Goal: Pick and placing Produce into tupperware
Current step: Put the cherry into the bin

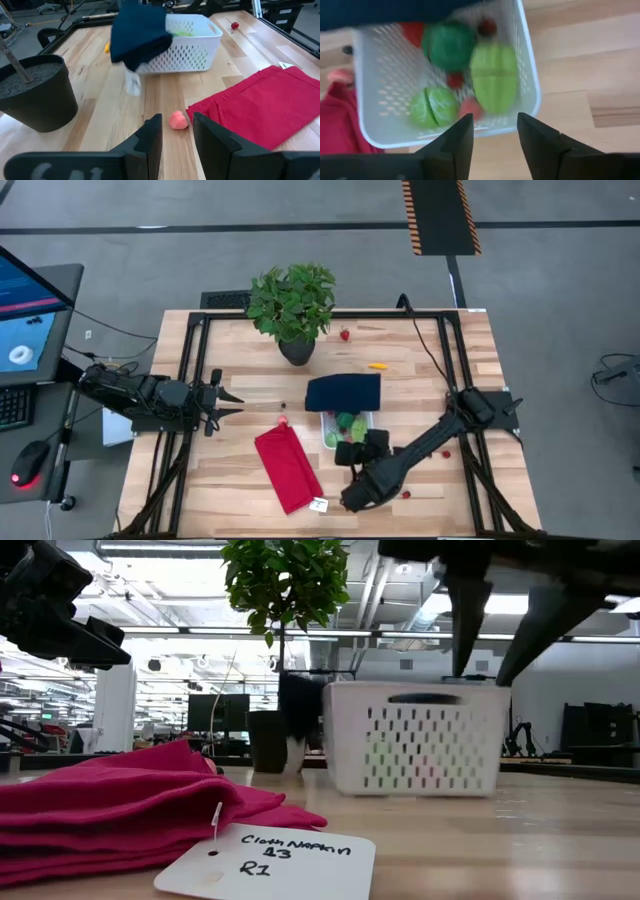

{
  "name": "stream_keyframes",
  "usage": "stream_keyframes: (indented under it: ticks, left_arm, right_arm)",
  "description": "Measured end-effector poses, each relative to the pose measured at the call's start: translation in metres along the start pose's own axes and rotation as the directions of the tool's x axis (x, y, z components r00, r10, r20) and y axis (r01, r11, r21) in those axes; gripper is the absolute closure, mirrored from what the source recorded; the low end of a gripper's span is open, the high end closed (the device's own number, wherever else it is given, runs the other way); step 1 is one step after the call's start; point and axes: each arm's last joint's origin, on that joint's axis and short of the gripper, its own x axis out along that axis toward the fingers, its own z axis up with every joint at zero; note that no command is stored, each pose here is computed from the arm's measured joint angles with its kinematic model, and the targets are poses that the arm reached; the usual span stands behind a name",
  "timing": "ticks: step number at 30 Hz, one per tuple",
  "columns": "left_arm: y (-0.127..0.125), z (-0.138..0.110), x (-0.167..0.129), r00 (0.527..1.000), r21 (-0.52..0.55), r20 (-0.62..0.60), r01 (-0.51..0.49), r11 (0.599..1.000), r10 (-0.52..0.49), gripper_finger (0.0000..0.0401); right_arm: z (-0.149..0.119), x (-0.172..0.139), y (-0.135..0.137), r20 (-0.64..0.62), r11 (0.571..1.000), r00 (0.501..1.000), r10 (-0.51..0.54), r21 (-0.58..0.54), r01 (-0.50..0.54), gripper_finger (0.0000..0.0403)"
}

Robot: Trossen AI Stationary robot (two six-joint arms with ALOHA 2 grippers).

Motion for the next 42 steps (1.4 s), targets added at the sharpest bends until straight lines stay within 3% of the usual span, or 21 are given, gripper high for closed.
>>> stream_keyframes:
  ticks: [8,18,23,28,36,38,42]
  left_arm:
    - [0.0,0.0,0.0,1.0,0.0,0.0,0.0,1.0,0.0,0.0301]
    - [0.0,0.0,0.0,1.0,0.0,0.0,0.0,1.0,0.0,0.0301]
    - [0.0,0.0,0.0,1.0,0.0,0.0,0.0,1.0,0.0,0.0301]
    - [0.0,0.0,0.0,1.0,0.0,0.0,0.0,1.0,0.0,0.0301]
    - [0.0,0.0,0.0,1.0,0.0,0.0,0.0,1.0,0.0,0.0301]
    - [0.0,0.0,0.0,1.0,0.0,0.0,0.0,1.0,0.0,0.0301]
    - [0.0,0.0,0.0,1.0,0.0,0.0,0.0,1.0,0.0,0.0301]
  right_arm:
    - [0.004,-0.011,0.002,0.024,1.0,0.999,0.029,0.012,-0.029,0.0262]
    - [-0.003,-0.016,-0.007,-0.059,0.99,0.997,-0.057,0.122,0.064,0.0267]
    - [-0.013,-0.021,-0.014,-0.183,0.974,0.972,-0.145,0.147,0.172,0.0249]
    - [-0.022,-0.026,-0.019,-0.308,0.916,0.924,-0.227,0.256,0.31,0.0227]
    - [-0.03,-0.029,-0.018,-0.446,0.876,0.85,-0.281,0.243,0.417,0.0203]
    - [-0.03,-0.028,-0.015,-0.49,0.843,0.817,-0.305,0.259,0.471,0.02]
    - [-0.025,-0.023,-0.005,-0.589,0.716,0.72,-0.366,0.316,0.622,0.0202]
